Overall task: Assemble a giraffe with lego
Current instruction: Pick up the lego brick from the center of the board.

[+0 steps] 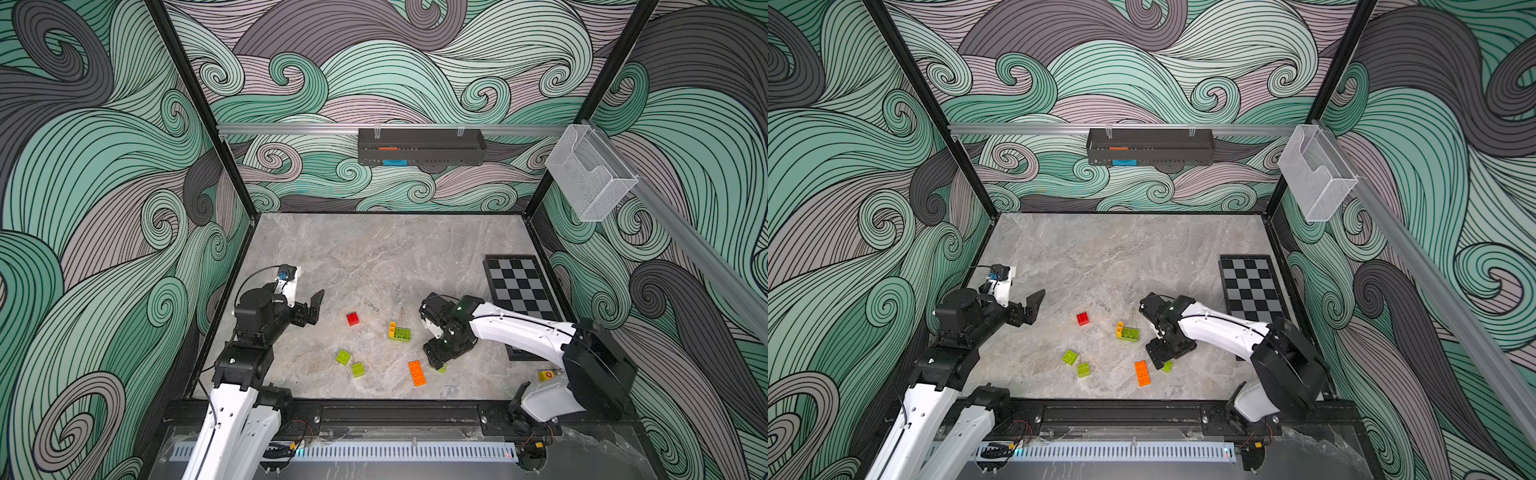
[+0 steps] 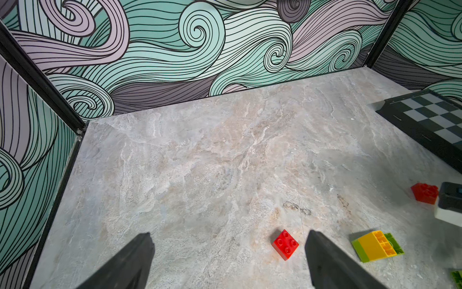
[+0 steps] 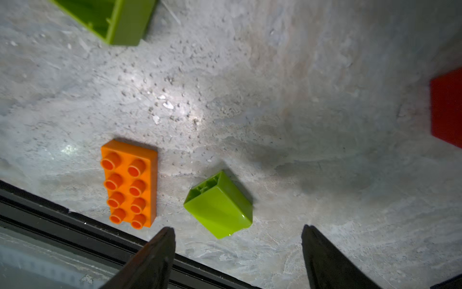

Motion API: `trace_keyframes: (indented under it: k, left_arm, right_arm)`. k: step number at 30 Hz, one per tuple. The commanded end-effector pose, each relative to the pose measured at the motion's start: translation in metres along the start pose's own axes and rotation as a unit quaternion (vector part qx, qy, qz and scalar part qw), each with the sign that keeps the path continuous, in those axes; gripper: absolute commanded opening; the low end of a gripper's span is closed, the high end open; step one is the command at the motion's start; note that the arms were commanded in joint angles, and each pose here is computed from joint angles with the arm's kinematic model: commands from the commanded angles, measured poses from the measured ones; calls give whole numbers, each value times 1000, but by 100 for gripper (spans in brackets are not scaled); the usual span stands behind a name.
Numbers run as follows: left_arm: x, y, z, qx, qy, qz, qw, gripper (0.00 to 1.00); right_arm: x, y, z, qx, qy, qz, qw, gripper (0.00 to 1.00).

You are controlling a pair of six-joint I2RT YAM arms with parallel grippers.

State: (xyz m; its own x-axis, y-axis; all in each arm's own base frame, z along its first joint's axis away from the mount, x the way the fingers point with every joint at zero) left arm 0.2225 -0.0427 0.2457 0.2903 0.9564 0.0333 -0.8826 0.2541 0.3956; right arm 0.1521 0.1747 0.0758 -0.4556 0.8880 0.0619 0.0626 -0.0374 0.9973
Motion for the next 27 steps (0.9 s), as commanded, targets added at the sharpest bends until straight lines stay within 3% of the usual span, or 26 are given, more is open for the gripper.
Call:
trace_keyframes:
  k: [1, 9, 18, 23, 27]
  left_arm:
    - [1, 0, 3, -10, -7, 1, 1000, 99]
    - [2, 0, 4, -12, -8, 3, 1000, 99]
    - [-2, 0, 4, -13, -8, -9, 1000, 99]
    - [-1, 1, 4, -11, -10, -4, 1000, 99]
    - [-4, 3, 5, -13, -7, -18, 1000, 99]
  right_arm:
    - [8, -5, 8, -2, 18, 13, 1000, 78]
    - [14, -19, 7, 22, 46, -19, 999, 72]
    - [7, -31, 10, 39, 42, -63, 996, 53]
    - [3, -35, 11, 42, 37, -80, 995, 48]
    - [2, -37, 12, 46, 37, -88, 994, 36]
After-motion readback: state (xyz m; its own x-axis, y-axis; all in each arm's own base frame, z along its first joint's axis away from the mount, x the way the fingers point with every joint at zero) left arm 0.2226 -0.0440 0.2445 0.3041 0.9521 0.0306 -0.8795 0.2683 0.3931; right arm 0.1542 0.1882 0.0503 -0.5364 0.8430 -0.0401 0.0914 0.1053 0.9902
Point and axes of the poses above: each gripper's point midway between its finger pads, its own y axis back along the fingers, its own x axis along the line the jaws close on, z = x × y, the point moved 4 cm from there along y, back along the fingers, and after that the axes turned 1 degree about -y, right-handed, at the moved point
